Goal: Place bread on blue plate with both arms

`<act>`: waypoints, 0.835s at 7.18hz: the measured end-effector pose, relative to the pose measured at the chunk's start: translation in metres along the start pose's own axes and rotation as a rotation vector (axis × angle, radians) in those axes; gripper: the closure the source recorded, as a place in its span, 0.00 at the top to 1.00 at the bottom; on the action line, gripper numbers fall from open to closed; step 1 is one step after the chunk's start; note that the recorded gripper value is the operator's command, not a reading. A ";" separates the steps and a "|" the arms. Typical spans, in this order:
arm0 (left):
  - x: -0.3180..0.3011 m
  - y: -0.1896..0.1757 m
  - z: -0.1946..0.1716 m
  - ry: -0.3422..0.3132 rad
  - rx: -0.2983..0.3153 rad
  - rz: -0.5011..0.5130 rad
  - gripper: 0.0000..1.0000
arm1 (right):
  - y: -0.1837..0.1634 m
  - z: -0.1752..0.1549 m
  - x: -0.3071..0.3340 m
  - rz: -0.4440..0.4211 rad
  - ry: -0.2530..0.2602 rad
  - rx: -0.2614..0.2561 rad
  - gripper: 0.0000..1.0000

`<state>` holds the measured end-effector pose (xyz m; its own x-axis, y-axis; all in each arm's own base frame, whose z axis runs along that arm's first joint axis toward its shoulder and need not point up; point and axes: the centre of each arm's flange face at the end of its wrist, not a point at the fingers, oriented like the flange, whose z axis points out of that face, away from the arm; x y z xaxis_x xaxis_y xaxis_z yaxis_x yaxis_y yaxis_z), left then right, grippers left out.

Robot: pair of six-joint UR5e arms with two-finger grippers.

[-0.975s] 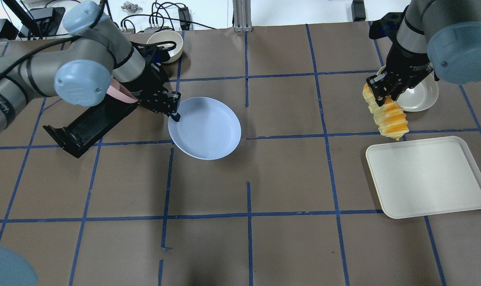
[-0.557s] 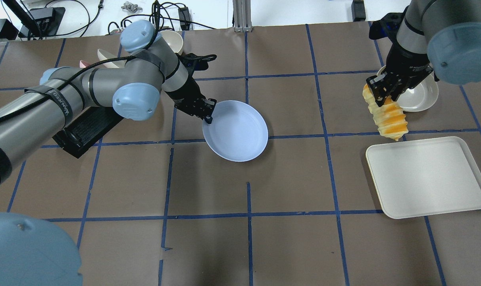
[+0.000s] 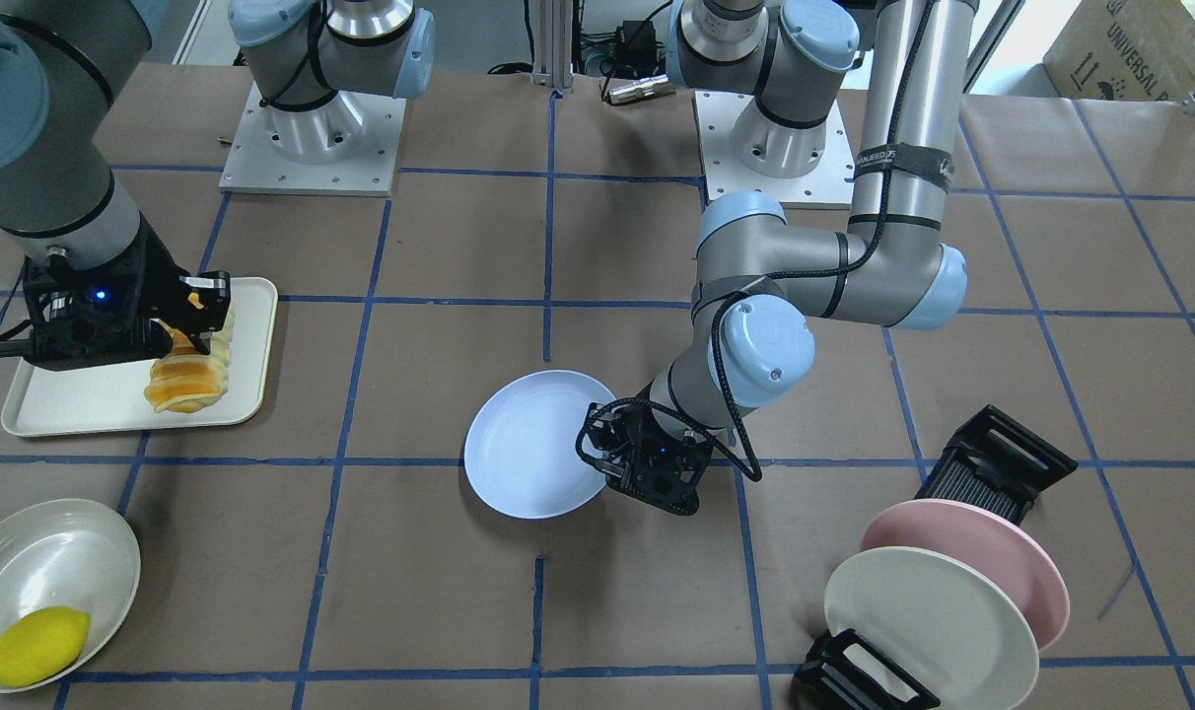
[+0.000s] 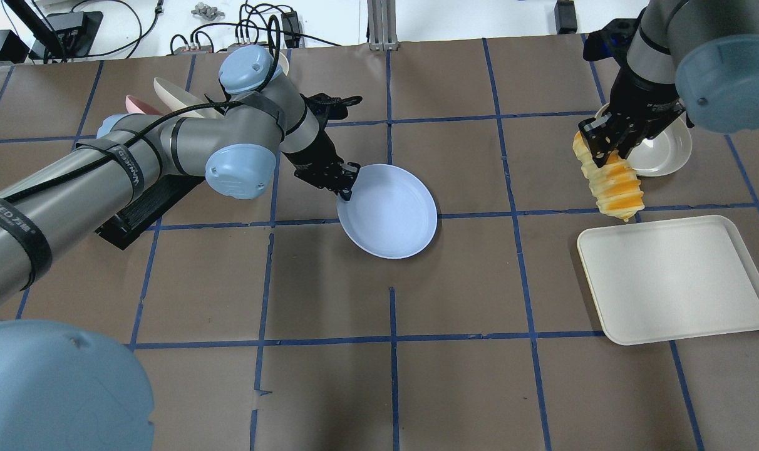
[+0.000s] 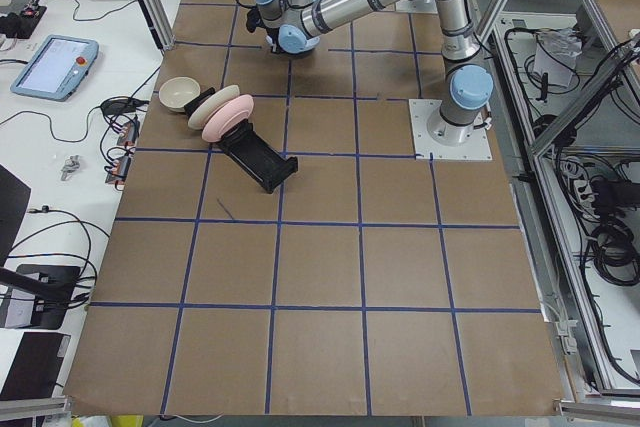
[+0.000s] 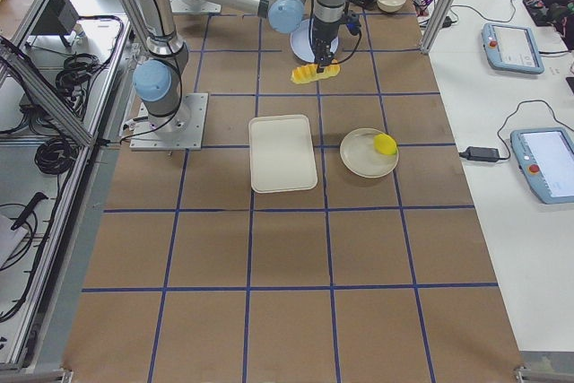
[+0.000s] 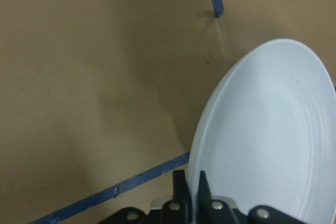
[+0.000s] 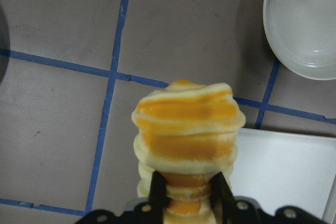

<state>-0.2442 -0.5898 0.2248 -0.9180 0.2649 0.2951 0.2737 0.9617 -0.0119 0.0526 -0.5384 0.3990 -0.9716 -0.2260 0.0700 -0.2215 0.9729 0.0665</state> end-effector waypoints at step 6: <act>-0.030 0.063 -0.167 -0.229 0.012 -0.122 1.00 | 0.001 0.002 -0.002 0.000 -0.004 -0.008 0.40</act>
<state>-0.1510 -0.5488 0.3746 -0.9854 0.1547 0.0710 0.1550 0.9879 -0.0016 0.0543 -0.5370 0.3972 -0.9720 -0.2255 0.0656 -0.2206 0.9725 0.0742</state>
